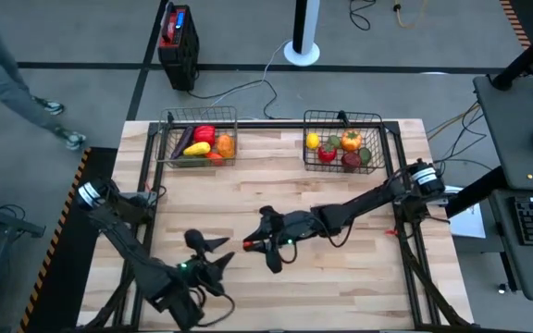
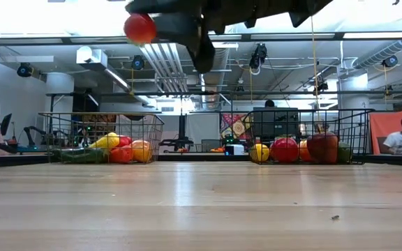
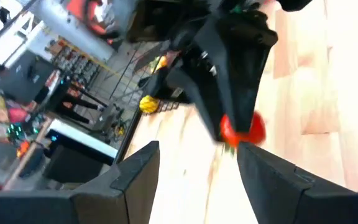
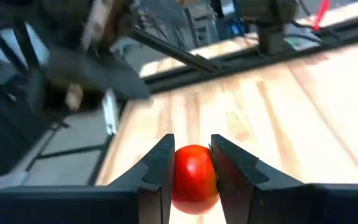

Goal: Sort produce into baskets
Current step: Put the small tomato into the black wire basket

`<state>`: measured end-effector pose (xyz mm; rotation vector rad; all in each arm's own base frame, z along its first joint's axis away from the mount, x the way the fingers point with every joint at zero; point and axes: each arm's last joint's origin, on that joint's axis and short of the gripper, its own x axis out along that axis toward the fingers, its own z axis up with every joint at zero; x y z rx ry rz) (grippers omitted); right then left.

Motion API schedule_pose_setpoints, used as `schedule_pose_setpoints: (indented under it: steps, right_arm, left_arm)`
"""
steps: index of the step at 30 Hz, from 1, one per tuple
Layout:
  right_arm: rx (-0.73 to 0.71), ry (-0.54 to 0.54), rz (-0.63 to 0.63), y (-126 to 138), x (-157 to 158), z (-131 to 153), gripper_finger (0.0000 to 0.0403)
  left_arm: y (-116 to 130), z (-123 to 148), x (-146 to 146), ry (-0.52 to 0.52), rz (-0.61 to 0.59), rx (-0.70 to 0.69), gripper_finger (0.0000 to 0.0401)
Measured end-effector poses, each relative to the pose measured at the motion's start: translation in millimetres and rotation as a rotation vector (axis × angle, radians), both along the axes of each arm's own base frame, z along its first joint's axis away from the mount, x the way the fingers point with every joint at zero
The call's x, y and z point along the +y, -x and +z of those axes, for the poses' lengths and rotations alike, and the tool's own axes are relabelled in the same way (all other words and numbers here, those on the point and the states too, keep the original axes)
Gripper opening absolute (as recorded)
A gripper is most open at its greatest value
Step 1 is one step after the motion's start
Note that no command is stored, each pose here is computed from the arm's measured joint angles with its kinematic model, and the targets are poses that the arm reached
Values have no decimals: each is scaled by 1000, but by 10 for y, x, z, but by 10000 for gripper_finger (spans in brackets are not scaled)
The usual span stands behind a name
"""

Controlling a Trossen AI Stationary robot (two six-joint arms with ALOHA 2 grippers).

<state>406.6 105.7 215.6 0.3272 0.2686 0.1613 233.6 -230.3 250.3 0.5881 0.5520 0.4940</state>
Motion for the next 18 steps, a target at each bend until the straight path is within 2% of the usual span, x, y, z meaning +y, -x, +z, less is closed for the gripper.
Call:
schedule_pose_setpoints:
  steps: [4, 10, 14, 18]
  right_arm:
    - [70, 40, -51, 62, -171, 93, 85]
    - [245, 149, -268, 277, -567, 278, 87]
    - [460, 285, -544, 586, -959, 378, 85]
    - [692, 415, -877, 1015, -1378, 462, 84]
  left_arm:
    - [252, 83, 34, 76, 39, -54, 198]
    - [479, 99, -4, 181, 71, -113, 198]
    - [497, 49, -47, 224, 85, -98, 198]
    - [476, -19, -77, 218, 92, -87, 198]
